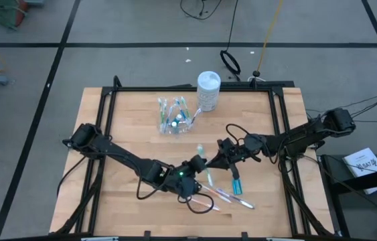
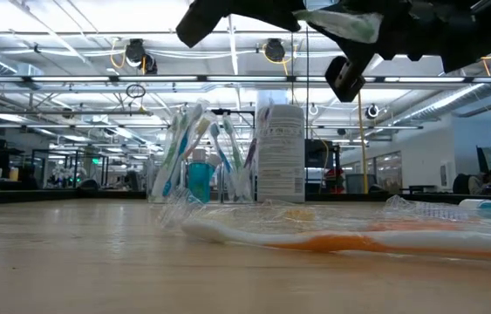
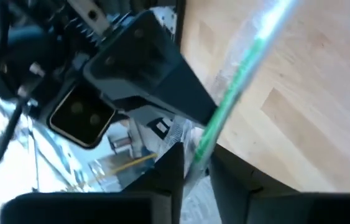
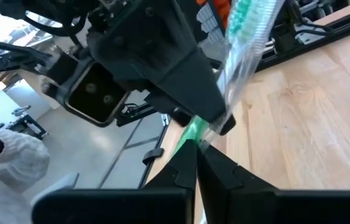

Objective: Pick & Place toothbrushing station
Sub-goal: Put the green toothbrush into the transparent organizer

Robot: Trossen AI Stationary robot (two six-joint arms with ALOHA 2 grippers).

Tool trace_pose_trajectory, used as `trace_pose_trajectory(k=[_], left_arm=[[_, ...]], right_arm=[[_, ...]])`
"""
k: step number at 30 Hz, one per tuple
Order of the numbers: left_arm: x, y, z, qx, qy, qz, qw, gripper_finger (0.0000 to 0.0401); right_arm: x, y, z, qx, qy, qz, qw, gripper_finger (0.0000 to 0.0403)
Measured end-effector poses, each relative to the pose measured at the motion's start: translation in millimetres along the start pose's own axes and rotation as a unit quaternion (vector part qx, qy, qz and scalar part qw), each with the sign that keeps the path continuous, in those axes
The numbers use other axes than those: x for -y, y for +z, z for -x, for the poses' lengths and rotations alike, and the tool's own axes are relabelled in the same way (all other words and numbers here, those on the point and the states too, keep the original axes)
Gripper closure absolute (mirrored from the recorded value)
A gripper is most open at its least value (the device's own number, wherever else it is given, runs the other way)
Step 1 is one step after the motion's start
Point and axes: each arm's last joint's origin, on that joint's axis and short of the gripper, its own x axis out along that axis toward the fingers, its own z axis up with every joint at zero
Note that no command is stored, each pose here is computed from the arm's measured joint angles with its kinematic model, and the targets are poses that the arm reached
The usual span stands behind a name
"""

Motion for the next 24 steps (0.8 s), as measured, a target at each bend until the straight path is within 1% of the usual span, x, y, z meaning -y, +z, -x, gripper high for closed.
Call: trace_pose_trajectory(k=[7,9,11,13,16,19,24], left_arm=[[-0.8,0.8,1.2,0.001,0.003,0.091,0.996,0.0235],[-1.1,3.3,3.9,0.003,0.009,0.116,0.993,0.0216],[-2.9,5.8,8.7,-0.005,0.026,0.145,0.989,0.0203],[-6.6,4.9,15.1,-0.017,0.041,0.161,0.986,0.0196],[-15.4,2.3,26.7,-0.019,0.059,0.183,0.981,0.0195],[-29.8,-0.7,42.0,0.002,0.079,0.224,0.971,0.0194],[-52.5,-10.3,61.4,0.038,0.103,0.277,0.955,0.0194]], right_arm=[[1.2,1.9,-0.1,0.022,-0.026,0.01,0.999,0.0402],[1.2,2.8,0.0,0.03,-0.032,0.008,0.999,0.0402],[0.1,4.5,0.0,0.044,-0.033,-0.012,0.998,0.0402],[-4.1,5.3,-0.4,0.057,-0.026,-0.022,0.998,0.0402],[-11.2,4.1,-1.1,0.071,-0.027,-0.009,0.997,0.0402],[-15.9,1.0,-2.1,0.076,-0.038,0.005,0.996,0.0402],[-23.0,-1.0,-2.5,0.078,-0.02,-0.006,0.997,0.0402]])
